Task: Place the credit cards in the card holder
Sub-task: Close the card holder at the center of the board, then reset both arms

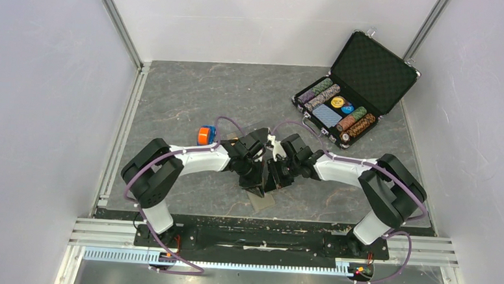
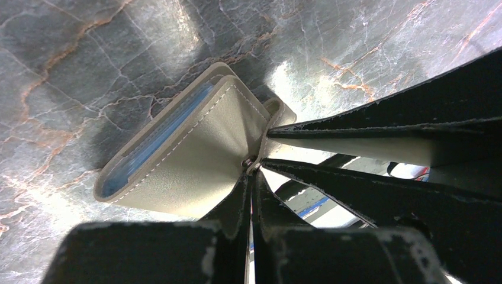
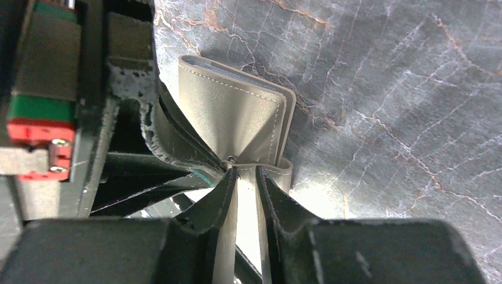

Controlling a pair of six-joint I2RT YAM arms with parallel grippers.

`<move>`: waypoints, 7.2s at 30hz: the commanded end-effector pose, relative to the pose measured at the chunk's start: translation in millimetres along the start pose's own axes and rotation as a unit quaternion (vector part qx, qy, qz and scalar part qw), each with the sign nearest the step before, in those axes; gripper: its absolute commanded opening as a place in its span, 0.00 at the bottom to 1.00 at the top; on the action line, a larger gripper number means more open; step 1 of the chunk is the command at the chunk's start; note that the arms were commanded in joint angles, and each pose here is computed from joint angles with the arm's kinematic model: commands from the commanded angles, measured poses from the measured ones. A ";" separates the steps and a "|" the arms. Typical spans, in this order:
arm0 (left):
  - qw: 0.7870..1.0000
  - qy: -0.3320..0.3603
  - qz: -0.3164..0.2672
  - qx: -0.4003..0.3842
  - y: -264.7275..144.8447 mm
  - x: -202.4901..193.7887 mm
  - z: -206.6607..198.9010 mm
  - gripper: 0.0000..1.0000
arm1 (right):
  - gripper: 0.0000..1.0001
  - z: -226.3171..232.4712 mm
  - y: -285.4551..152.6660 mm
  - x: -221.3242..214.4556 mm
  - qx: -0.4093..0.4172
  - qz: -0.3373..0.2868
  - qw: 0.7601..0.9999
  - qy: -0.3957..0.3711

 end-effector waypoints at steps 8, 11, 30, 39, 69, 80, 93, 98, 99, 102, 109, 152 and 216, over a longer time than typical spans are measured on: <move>0.998 -0.009 0.010 0.058 21.0 -7.4 24.1 0.02 | 0.19 -37.9 14.0 -55.9 -0.122 0.102 0.987 -0.005; 0.999 0.002 -0.009 0.043 12.9 -1.9 14.5 0.02 | 0.20 -22.4 6.3 -33.0 -0.090 0.052 0.994 -0.016; 0.998 0.026 -0.059 0.019 -26.6 15.5 -20.2 0.02 | 0.22 7.6 -22.5 12.9 -0.018 -0.057 0.998 -0.025; 0.998 0.022 -0.051 0.037 -23.3 12.9 -13.0 0.02 | 0.22 10.0 -19.5 17.4 -0.005 -0.055 0.998 -0.033; 0.993 0.010 0.000 0.114 3.3 -3.6 25.7 0.02 | 0.22 -0.6 11.2 -0.7 0.004 -0.004 1.000 -0.028; 0.997 0.032 -0.025 0.058 -4.5 6.2 -0.9 0.02 | 0.22 -5.6 6.4 -7.1 -0.041 0.009 0.998 -0.043; 0.997 0.044 -0.058 0.006 -27.7 16.4 -30.7 0.02 | 0.22 19.0 -18.2 32.3 -0.001 -0.078 0.996 -0.052; 0.998 0.040 -0.052 0.020 -27.5 12.8 -24.7 0.02 | 0.22 17.9 -16.0 28.7 0.007 -0.074 0.996 -0.046; 0.998 0.039 -0.051 0.024 -27.1 11.9 -22.9 0.02 | 0.22 17.4 -14.8 27.2 0.009 -0.071 0.996 -0.046; 0.998 0.029 -0.049 0.035 -24.9 9.1 -17.1 0.02 | 0.22 13.9 -10.6 20.8 0.012 -0.062 0.997 -0.042; 0.998 0.024 -0.037 0.038 -18.9 3.6 -11.2 0.02 | 0.21 6.4 -4.6 7.9 0.009 -0.042 0.998 -0.036; 0.993 0.035 0.024 0.111 15.4 -19.6 23.2 0.02 | 0.22 -2.8 -9.6 -15.6 -0.011 -0.022 0.999 -0.032; 0.980 0.100 -0.169 -0.014 -73.5 14.2 -48.6 0.50 | 0.24 -6.8 -47.4 22.0 0.022 -0.122 0.992 0.022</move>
Point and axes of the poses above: each gripper's point midway between its finger pads, its own y axis out along the fingers, its own z axis along the line the jaws close on, x = y × z, the point moved 6 cm from there along -y, back along the fingers, and after that the axes turned 2 degrees about -y, right-handed, at the moved point
